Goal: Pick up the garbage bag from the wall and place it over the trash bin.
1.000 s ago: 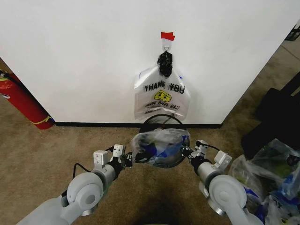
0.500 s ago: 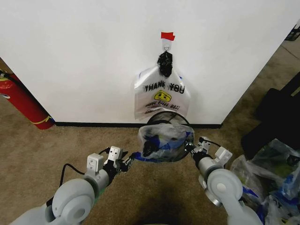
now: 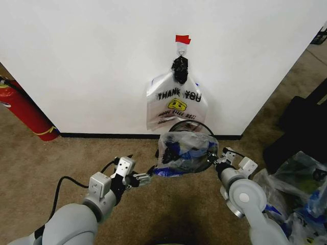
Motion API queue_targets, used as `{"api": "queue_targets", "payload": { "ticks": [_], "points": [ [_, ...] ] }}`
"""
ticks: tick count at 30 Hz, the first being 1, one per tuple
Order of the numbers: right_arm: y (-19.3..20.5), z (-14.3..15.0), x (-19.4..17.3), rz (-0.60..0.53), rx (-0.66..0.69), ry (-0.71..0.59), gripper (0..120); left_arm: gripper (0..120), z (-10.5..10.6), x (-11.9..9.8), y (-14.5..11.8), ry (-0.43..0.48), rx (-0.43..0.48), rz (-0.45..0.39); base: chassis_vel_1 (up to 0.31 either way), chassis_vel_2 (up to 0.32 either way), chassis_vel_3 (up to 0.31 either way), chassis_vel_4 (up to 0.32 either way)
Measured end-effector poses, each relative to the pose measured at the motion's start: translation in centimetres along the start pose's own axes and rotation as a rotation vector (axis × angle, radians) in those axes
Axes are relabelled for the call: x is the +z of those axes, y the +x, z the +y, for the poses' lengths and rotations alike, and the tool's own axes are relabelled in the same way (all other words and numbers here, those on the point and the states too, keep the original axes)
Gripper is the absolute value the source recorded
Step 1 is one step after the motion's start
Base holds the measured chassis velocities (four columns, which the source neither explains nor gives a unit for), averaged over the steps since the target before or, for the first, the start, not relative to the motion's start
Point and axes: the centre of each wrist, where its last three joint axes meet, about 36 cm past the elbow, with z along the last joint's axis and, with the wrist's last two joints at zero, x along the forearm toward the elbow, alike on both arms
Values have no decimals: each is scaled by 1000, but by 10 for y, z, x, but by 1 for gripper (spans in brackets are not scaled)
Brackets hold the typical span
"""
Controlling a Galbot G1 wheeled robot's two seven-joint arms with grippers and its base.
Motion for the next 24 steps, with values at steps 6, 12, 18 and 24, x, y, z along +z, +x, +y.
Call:
{"api": "queue_targets", "payload": {
  "ticks": [6,12,18,24],
  "points": [
    [2,8,2,17,-5,18,0,100,11,-15,-10,-98,151,-124,0,0,0,0],
    [-3,14,3,42,-2,39,0,100,7,-25,-36,-191,295,-149,0,0,0,0],
    [-5,14,3,33,7,48,0,99,-7,-25,-67,-247,388,-75,0,0,0,0],
    [-5,14,7,29,5,59,0,95,-4,-22,-102,-261,317,21,0,0,0,0]
  ]
}}
